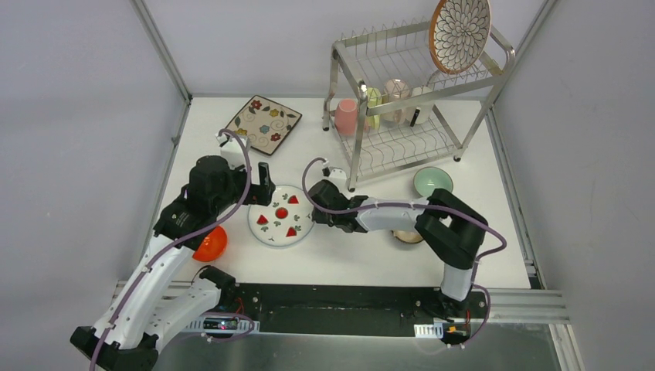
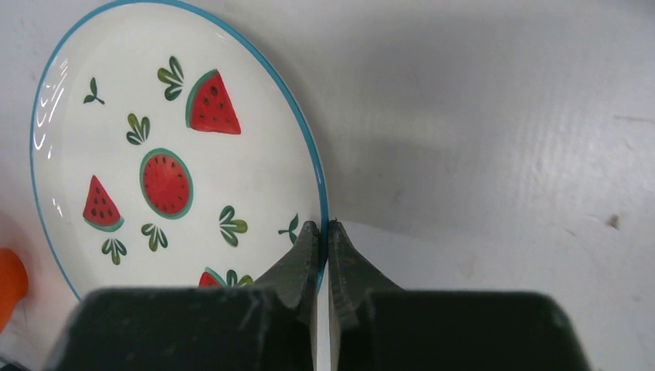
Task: Load the mixed dishes into the dish rack
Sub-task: Pick up the plate at the center of the board.
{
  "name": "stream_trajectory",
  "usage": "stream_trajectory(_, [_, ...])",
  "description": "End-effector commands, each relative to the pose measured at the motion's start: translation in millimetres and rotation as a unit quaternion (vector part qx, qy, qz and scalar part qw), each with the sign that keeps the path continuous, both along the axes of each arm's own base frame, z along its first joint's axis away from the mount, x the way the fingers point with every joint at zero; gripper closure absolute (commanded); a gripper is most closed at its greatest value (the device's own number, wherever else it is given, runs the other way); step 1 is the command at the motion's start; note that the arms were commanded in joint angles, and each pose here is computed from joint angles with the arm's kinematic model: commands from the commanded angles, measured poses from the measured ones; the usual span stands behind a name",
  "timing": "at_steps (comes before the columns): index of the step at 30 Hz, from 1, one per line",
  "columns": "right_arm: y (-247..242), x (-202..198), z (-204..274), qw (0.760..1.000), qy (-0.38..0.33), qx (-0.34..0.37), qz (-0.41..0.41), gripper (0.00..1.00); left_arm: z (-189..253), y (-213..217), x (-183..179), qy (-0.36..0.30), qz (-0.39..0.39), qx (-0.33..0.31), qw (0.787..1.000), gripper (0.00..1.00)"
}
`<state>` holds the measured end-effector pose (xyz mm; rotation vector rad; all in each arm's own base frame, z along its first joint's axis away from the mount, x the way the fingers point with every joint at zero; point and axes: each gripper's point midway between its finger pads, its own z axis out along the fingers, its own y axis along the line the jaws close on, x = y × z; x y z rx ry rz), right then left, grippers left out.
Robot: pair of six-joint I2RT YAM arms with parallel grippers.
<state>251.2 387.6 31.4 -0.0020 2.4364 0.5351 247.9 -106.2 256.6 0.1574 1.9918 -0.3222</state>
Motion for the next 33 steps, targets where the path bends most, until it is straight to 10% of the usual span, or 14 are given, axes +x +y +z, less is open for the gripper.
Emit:
stream_trajectory(1, [-30,-10,11,1.000,-0.020,-0.016,-0.002,1.00,-4,-22,-4,0.031,-0.033,-0.050,0.998,0.09])
stream_trajectory(18, [-101,-45,5,1.000,-0.020,-0.004,-0.024,1.00,-126,-53,-17,0.285,0.000,-0.095,0.954,0.28])
stream_trajectory(26, [-109,-50,27,0.999,-0.044,0.030,-0.005,0.67,-178,-47,-14,0.324,0.044,-0.080,0.942,0.36])
stream_trajectory(33, [-112,-49,36,0.997,-0.043,0.062,0.004,0.57,-191,-55,-11,0.334,0.037,-0.094,0.937,0.43])
